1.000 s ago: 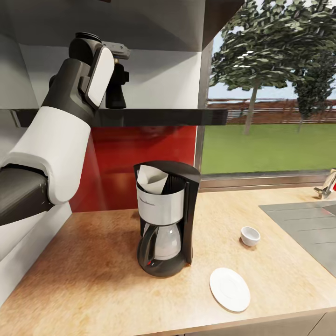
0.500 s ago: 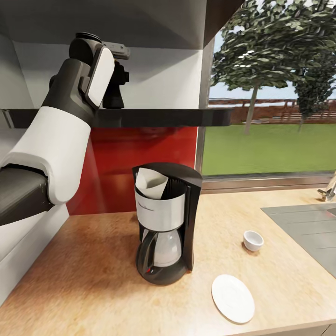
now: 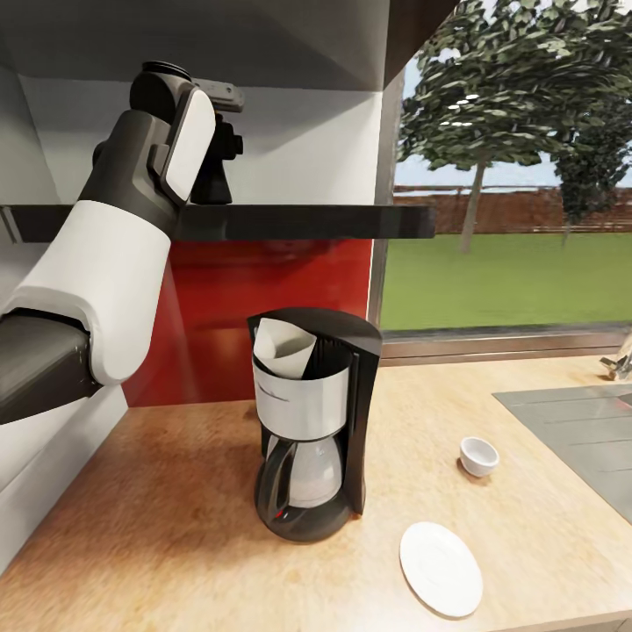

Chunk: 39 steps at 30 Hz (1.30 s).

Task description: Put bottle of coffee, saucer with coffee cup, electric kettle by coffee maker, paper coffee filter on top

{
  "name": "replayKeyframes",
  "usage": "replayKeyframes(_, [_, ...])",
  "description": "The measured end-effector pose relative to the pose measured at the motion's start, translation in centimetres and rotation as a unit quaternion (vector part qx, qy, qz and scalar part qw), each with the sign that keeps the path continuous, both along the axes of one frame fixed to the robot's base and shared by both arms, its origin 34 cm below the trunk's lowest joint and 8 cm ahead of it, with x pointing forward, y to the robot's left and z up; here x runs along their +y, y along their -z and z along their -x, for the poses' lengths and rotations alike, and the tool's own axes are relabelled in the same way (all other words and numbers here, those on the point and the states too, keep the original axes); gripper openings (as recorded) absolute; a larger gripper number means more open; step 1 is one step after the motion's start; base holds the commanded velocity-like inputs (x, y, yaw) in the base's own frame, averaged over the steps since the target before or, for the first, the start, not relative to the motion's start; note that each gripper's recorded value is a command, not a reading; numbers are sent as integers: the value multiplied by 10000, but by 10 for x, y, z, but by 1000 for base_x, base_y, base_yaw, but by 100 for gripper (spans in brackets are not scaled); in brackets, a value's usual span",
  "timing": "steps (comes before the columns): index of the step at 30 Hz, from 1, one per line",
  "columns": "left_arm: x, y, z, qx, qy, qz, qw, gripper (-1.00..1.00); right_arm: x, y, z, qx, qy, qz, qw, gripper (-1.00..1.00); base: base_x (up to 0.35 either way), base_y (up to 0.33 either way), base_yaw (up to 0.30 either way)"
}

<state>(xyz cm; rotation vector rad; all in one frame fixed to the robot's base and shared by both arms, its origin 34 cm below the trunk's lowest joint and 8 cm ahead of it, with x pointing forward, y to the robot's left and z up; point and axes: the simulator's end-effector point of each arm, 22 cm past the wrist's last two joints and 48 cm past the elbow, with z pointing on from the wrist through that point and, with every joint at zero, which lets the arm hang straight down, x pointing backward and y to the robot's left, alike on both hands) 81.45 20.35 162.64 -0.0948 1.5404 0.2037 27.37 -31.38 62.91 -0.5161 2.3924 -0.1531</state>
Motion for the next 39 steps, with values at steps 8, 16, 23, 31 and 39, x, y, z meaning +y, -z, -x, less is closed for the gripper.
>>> replayKeyframes(8, [0, 1, 0, 14, 7, 10, 10000, -100, 0, 0, 0, -2, 1, 3, 10000, 100, 1, 0, 0])
replayKeyframes(16, [1, 1, 0, 13, 6, 27, 10000, -100, 0, 0, 0, 0, 0, -2, 10000, 100, 0, 0, 0])
replayKeyframes(23, [1, 0, 0, 11, 6, 29, 10000, -100, 0, 0, 0, 1, -1, 1, 10000, 100, 0, 0, 0])
replayKeyframes(31, [1, -3, 1, 11, 12, 26, 10000, -100, 0, -3, 1, -1, -1, 0, 10000, 100, 0, 0, 0])
replayKeyframes(39, [1, -7, 2, 13, 4, 24, 10000, -100, 0, -8, 2, 0, 0, 0, 10000, 100, 0, 0, 0])
